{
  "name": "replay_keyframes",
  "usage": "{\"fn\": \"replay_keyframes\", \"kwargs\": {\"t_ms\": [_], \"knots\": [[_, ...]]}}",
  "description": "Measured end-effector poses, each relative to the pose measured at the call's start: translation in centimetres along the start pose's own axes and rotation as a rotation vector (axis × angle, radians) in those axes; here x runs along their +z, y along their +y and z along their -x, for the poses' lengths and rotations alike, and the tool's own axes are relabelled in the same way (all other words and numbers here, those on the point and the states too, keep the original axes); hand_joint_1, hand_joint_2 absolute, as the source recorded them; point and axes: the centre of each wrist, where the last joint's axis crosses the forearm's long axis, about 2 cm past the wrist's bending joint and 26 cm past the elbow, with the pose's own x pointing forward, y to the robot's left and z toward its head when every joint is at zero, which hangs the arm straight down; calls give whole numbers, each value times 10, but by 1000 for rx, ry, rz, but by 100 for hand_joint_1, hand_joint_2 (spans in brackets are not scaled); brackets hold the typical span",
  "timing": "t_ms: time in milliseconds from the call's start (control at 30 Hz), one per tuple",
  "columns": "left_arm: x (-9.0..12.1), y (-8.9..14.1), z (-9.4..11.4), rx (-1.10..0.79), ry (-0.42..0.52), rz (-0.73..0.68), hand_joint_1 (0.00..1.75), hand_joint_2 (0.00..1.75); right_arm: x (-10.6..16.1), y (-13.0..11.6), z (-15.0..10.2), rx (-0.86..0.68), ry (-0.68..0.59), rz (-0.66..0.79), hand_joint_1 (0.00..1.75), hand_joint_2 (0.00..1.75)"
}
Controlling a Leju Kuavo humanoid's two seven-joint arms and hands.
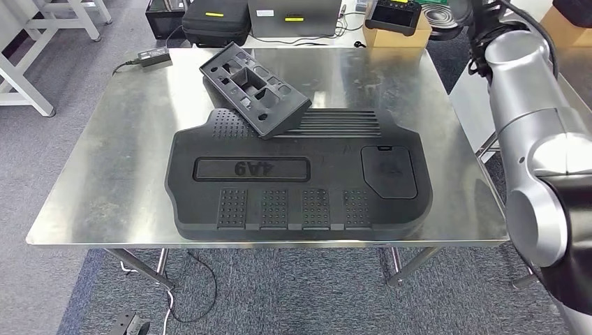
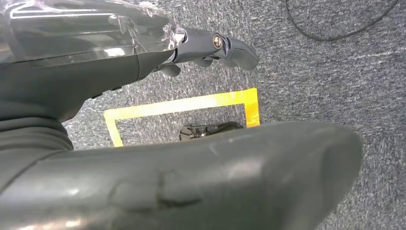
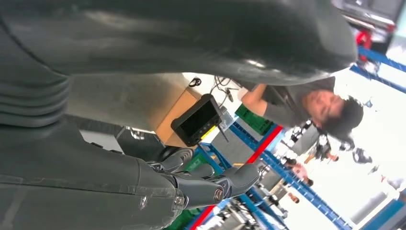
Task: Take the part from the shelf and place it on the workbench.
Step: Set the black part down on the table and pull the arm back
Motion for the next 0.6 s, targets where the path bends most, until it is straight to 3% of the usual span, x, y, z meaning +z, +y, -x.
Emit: {"fn": "replay_keyframes", "kwargs": {"t_ms": [33, 67, 200, 267, 400, 433, 567, 600], "knots": [[0, 0, 0, 2, -1, -1, 0, 175, 1, -2, 2, -20, 1, 17, 0, 0], [0, 0, 0, 5, -2, -3, 0, 175, 2, -5, 5, -38, 2, 38, 0, 0], [2, 1, 5, 18, -6, -18, 0, 0, 18, -34, 34, -66, 49, 194, 0, 0], [4, 3, 13, 29, 9, -34, 0, 0, 37, -61, 63, -48, 119, 296, 0, 0], [10, 5, 29, 58, 49, -62, 0, 175, 100, -110, 137, 19, 311, 457, 0, 0], [11, 6, 32, 65, 61, -69, 0, 175, 122, -123, 157, 41, 373, 490, 0, 0], [14, 8, 39, 89, 125, -103, 0, 0, 240, -168, 233, 125, 628, 579, 0, 0], [14, 9, 41, 94, 144, -112, 0, 0, 272, -177, 247, 146, 687, 587, 0, 0]]}}
